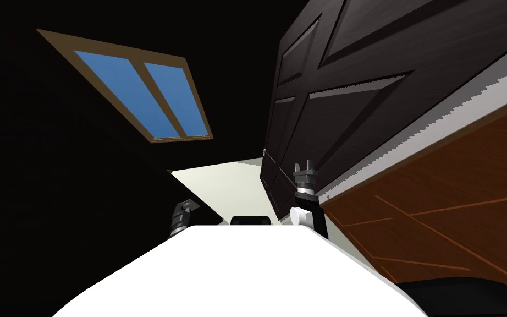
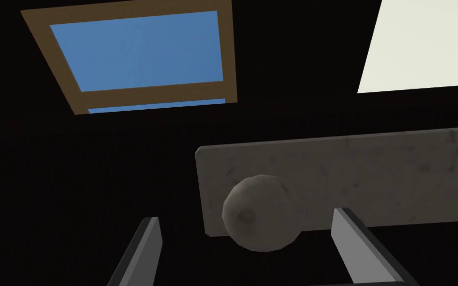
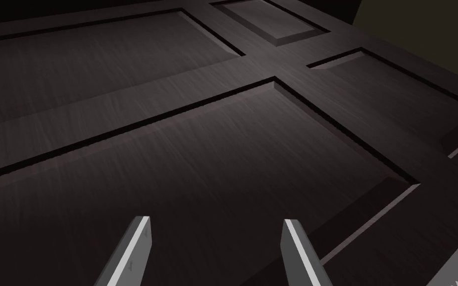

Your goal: Push the door open

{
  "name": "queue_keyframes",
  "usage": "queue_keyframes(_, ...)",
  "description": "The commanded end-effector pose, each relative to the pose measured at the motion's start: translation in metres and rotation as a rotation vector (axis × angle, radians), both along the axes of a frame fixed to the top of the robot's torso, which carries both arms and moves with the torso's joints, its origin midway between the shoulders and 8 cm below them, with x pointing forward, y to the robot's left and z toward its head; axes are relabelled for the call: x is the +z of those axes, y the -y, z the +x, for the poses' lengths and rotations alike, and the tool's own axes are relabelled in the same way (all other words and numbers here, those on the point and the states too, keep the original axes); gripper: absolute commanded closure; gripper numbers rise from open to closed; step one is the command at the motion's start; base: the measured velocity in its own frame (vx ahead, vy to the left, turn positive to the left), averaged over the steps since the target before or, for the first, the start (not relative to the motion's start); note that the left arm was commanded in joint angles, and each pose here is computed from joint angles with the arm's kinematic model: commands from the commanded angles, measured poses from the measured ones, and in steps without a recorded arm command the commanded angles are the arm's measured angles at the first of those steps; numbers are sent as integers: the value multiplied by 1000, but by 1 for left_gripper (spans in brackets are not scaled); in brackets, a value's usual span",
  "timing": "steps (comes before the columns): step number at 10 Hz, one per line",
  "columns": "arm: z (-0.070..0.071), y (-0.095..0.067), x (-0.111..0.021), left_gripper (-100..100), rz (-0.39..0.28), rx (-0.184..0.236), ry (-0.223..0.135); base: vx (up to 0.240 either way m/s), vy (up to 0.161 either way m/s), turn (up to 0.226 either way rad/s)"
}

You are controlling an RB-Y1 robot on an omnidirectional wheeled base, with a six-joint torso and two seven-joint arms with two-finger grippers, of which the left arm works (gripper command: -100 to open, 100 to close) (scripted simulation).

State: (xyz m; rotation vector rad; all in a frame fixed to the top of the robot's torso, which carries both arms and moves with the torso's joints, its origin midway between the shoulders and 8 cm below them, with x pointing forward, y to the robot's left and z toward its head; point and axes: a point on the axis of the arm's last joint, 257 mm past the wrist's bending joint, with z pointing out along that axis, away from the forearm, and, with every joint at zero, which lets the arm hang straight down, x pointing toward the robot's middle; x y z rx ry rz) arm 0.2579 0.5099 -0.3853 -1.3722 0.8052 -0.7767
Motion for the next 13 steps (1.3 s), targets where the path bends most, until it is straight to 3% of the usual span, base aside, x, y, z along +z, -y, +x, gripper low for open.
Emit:
queue_keyframes(1, 0, -1, 1, 100, 1, -1, 0, -12, -14, -13)
queue_keyframes(6, 0, -1, 1, 100, 1, -1, 0, -12, -9, -1)
queue_keyframes(10, -18, -38, 10, 100, 35, 78, -5, 124, 89, -17)
queue_keyframes(11, -15, -35, 8, -100, 32, 63, -13, -33, -16, 22)
queue_keyframes(13, -15, -37, 10, -100, 33, 63, -13, -143, -86, 43)
